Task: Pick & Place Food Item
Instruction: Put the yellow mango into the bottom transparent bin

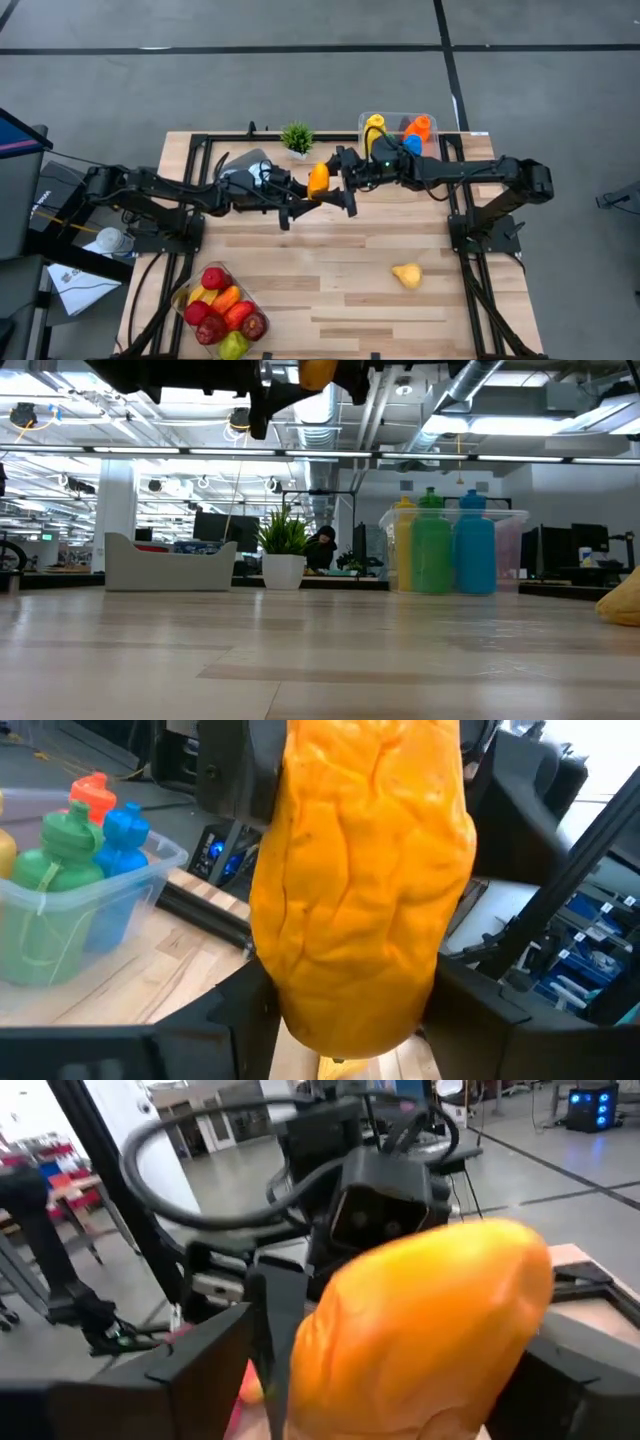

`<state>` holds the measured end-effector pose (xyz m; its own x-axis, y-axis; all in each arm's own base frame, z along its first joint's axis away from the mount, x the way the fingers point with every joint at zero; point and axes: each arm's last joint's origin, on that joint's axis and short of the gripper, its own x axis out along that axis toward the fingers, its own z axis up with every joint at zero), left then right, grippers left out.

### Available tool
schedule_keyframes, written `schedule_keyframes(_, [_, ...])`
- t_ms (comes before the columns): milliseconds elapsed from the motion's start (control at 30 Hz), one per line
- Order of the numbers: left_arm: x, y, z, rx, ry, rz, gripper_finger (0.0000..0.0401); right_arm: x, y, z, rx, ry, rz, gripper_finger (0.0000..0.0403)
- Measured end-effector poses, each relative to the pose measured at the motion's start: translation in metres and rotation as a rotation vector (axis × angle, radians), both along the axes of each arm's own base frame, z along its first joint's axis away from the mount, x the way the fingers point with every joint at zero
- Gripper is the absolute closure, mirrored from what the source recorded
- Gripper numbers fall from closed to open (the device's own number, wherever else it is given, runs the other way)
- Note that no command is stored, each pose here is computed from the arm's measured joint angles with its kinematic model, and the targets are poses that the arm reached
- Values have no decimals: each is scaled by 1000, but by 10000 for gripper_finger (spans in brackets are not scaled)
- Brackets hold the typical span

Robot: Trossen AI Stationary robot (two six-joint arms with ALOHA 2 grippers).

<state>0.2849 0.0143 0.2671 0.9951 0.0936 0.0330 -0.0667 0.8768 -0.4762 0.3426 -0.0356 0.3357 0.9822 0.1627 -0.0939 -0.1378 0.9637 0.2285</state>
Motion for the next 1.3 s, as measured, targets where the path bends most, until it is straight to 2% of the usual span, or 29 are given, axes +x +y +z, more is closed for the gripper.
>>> schedule_keyframes(167, [-3, -2, 4, -1, -4, -71, 211, -13, -11, 38, 17, -39, 7, 61])
schedule_keyframes(333, [-15, -7, 7, -16, 81, -177, 204, -45, -20, 74, -43, 52, 0, 56])
schedule_keyframes(467, [-38, -20, 2, -59, 286, -359, 206, -79, -16, 106, -97, 80, -3, 59])
schedule_keyframes(533, [-55, -28, 3, -114, 384, -418, 206, -97, -11, 119, -123, 78, -1, 61])
schedule_keyframes(667, [-89, -47, 1, -245, 584, -505, 203, -122, -6, 126, -122, 98, -10, 66])
schedule_keyframes(767, [-111, -67, -1, -255, 702, -606, 202, -139, -3, 129, -125, 116, -39, 69])
schedule_keyframes(833, [-121, -79, -4, -229, 763, -675, 202, -145, -2, 130, -129, 126, -54, 71])
schedule_keyframes(933, [-127, -94, -9, -137, 815, -761, 202, -148, -1, 127, -121, 159, -52, 71])
schedule_keyframes(1167, [-130, -121, -34, 161, 943, -965, 201, -141, -3, 118, -103, 242, -46, 72])
schedule_keyframes(1300, [-129, -133, -45, 305, 954, -1065, 201, -132, -5, 110, -91, 293, -43, 72])
